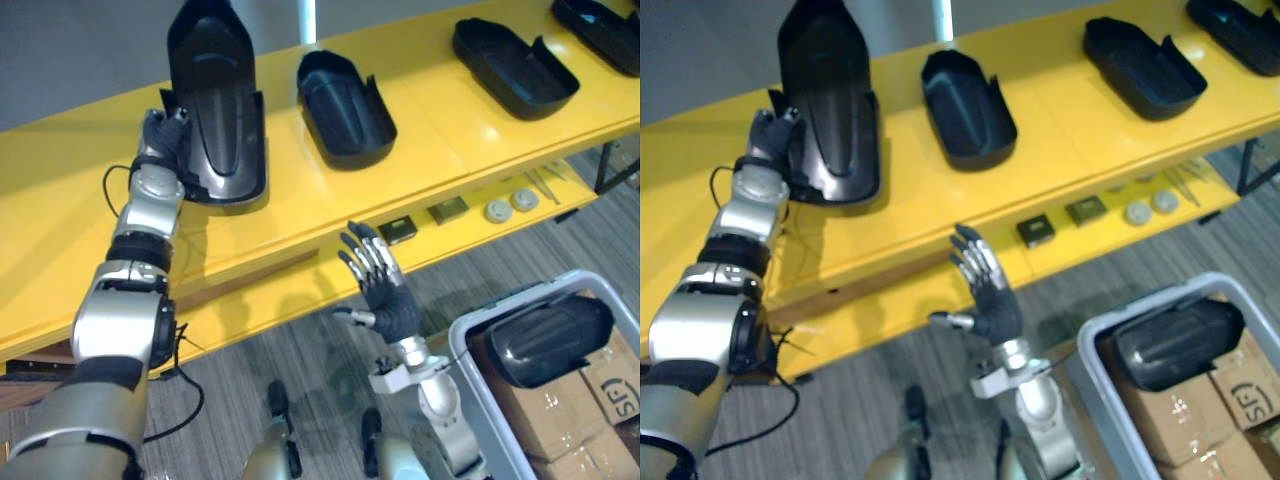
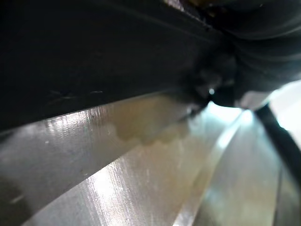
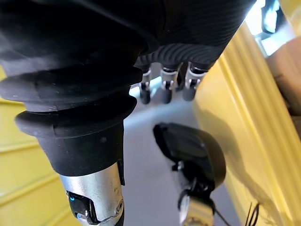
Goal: Walk over and take plastic housings, then place them on the shelf
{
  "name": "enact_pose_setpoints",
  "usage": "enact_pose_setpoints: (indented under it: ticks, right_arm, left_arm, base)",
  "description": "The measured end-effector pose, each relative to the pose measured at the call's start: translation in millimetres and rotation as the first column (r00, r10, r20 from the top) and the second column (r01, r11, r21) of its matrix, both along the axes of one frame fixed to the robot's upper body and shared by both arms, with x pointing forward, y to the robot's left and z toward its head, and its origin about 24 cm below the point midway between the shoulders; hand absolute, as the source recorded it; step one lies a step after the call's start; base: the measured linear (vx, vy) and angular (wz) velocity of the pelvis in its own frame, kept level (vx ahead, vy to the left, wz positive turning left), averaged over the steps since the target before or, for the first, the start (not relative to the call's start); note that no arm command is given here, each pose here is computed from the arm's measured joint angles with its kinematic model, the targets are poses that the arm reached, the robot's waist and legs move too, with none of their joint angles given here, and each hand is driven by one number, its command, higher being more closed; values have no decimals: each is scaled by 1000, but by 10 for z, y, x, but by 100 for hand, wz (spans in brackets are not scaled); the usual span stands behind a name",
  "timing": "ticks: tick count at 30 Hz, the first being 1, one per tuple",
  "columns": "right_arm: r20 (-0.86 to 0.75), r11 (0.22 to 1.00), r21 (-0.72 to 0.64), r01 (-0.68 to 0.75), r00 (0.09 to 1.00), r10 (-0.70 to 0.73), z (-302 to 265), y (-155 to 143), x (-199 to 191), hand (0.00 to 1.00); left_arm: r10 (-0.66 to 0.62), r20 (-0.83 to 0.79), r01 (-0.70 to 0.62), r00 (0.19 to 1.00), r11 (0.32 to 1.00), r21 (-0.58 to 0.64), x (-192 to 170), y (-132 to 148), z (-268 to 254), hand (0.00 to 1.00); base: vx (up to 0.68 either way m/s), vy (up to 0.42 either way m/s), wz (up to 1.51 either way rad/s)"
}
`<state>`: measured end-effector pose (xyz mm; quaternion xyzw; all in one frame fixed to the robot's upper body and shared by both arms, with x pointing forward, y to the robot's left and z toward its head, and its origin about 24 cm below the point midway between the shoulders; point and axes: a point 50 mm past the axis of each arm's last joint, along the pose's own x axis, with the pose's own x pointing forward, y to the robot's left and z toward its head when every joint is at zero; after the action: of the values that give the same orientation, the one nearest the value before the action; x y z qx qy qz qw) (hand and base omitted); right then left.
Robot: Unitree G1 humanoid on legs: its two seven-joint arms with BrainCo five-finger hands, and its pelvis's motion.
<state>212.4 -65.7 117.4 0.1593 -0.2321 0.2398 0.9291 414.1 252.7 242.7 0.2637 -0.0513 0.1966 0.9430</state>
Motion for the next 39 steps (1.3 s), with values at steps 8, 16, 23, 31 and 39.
enact_pose_setpoints:
  ticks: [8, 16, 23, 31, 39]
  right_arm:
    - [93, 981, 32, -193, 978, 189, 232, 317, 3, 0]
    - [122, 977, 22, -212, 970, 208, 301, 357, 24, 0]
    - [112, 969, 12, -248, 963, 245, 277, 438, -8, 0]
    - [100, 969, 7, -246, 965, 244, 250, 441, 5, 0]
    - [79, 970, -4, -243, 967, 243, 202, 453, 33, 0]
  left_arm:
    - [-6, 34, 6, 999, 1000, -1, 17, -48, 180, 100]
    - [18, 41, -17, 999, 1000, -21, 16, -34, 242, 100]
    - [31, 79, -26, 996, 998, -63, 8, -31, 389, 100]
    - [29, 80, -24, 996, 998, -65, 9, -35, 406, 0]
    - [27, 83, -21, 996, 998, -66, 11, -40, 421, 0]
  base:
    - [-14, -23, 17]
    - [19, -32, 15]
    - [-4, -13, 1]
    - [13, -27, -1]
    - [-5, -19, -2]
